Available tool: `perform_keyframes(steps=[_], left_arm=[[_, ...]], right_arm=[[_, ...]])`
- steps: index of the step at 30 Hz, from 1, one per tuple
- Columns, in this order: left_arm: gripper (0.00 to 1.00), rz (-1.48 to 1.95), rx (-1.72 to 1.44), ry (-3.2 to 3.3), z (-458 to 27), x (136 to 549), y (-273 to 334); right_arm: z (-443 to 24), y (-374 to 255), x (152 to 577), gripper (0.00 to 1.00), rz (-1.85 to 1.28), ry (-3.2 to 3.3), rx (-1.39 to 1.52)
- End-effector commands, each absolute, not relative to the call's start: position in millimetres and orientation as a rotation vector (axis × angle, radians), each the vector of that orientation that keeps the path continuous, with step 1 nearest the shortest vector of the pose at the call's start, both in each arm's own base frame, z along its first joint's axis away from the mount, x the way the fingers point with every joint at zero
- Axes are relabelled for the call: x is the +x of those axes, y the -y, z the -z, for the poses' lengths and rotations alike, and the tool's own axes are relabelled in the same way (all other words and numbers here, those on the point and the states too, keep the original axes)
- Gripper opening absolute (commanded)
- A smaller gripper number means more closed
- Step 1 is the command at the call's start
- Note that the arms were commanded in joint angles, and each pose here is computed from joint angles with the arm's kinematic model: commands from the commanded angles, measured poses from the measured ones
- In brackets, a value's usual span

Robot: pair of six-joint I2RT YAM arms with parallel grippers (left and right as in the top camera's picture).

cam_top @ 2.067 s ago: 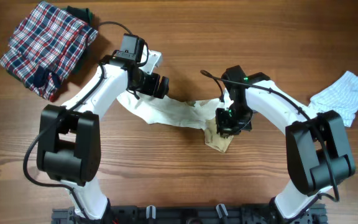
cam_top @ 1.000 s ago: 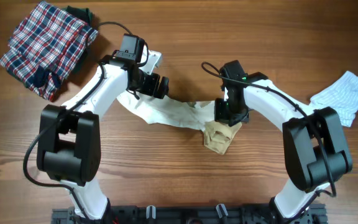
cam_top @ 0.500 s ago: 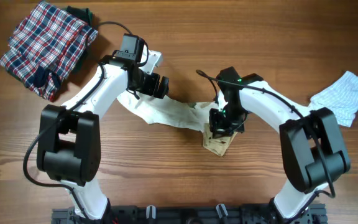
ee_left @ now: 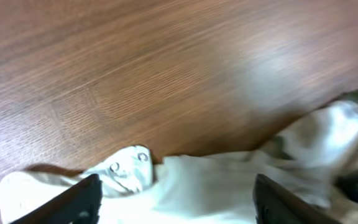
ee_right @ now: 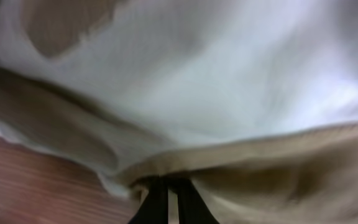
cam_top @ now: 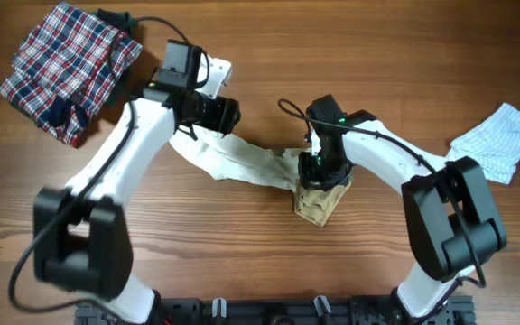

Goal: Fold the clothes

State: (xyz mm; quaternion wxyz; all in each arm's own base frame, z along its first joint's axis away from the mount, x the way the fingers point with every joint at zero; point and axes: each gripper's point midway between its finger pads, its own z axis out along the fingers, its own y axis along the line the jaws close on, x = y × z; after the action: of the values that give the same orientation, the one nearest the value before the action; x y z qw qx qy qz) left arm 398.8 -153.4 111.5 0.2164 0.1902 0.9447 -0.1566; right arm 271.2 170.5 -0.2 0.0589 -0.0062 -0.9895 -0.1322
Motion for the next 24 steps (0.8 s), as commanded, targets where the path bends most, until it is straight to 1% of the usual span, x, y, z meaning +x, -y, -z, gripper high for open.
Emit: perform_keyframes(steps=[1,3,5,7,8,9,11,17,20,22,24], left_arm=[[0.54,0.532,0.599,-2.625,-116.0,380.0,173.5],[0.43,0.54,0.626,-2.644,-107.1,376.4,181.3],[0.28,0.547,0.664,-2.657,-98.0,372.3,192.2],[0.15,0.553,0.693,-2.68,-87.1,367.8,200.1],[0.09,0.555,0.699,-2.692,-82.9,366.2,201.7],[0.06,0.556,0.699,-2.709,-77.0,364.9,202.9],[0.04,0.559,0.684,-2.748,-64.2,363.2,203.2],[0.04,0.558,0.672,-2.819,-39.2,359.5,201.7],[0.04,0.506,0.666,-2.86,-26.1,358.3,195.1],[0.04,0.49,0.652,-2.905,-14.4,354.2,191.6],[0.04,0.492,0.626,-2.917,-12.9,353.9,191.4]], right_arm=[[-1.5,-159.6,282.6,0.08,0.39,3.039,-0.075],[-1.6,-156.4,286.7,0.07,0.397,3.048,-0.091],[-1.6,-152.3,288.7,0.05,0.399,3.049,-0.105],[-1.6,-150.7,288.3,0.04,0.396,3.046,-0.109],[-1.6,-150.7,288.1,0.04,0.396,3.045,-0.11],[-1.6,-150.8,288.1,0.04,0.396,3.045,-0.109],[-1.7,-151.3,288.0,0.04,0.401,3.043,-0.109],[-1.7,-150.7,286.4,0.04,0.396,3.037,-0.11],[-1.7,-151.5,288.7,0.04,0.402,3.046,-0.109],[-2.0,-153.5,294.5,0.04,0.419,3.068,-0.105],[-2.9,-157.0,304.4,0.04,0.45,3.105,-0.097]])
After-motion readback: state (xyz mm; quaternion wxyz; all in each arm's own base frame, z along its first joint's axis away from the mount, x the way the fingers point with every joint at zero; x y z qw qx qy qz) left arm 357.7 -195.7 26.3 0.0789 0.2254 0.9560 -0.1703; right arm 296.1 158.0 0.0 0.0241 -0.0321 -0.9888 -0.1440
